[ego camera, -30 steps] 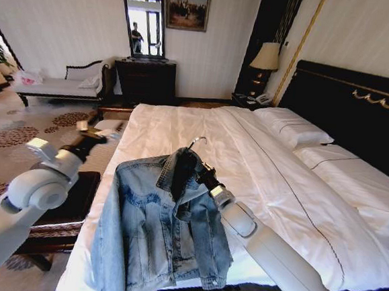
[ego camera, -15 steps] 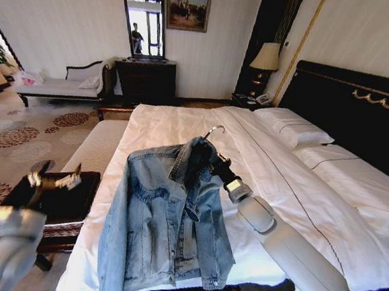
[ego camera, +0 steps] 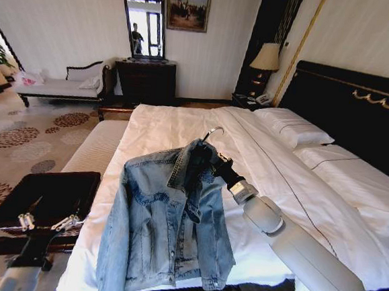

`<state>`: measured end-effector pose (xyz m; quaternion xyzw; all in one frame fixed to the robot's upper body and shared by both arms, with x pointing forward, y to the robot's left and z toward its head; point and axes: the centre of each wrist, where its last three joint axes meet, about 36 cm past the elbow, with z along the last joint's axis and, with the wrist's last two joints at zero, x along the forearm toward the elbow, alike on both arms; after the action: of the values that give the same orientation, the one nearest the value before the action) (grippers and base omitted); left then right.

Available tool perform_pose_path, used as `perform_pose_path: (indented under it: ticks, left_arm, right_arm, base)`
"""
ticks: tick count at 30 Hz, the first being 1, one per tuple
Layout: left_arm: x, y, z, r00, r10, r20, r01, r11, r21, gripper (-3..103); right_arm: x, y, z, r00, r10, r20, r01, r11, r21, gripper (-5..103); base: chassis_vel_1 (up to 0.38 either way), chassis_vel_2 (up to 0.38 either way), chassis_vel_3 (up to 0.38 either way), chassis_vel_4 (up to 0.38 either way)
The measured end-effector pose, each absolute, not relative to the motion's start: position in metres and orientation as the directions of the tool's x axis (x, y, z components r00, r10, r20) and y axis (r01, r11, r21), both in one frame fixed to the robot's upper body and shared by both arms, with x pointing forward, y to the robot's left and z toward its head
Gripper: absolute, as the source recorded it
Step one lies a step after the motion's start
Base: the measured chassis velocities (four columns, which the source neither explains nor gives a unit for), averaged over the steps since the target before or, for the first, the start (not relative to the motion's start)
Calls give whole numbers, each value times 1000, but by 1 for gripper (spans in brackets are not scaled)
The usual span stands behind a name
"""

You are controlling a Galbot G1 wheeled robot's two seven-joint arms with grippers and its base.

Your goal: Pick up the clothes from the bed and hang them on the clothes hanger.

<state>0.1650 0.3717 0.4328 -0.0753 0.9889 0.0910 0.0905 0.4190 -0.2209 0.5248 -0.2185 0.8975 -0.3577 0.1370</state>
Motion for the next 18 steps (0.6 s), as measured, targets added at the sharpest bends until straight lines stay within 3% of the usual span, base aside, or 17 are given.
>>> perform_pose_path:
  ticks: [18]
  left_arm:
    - [167, 365, 436, -953, -184, -242, -216, 970, 112, 100]
  right_arm:
    - [404, -215, 516, -885, -445, -139, -284, 751, -596, 20]
  base:
    - [0, 0, 0, 0]
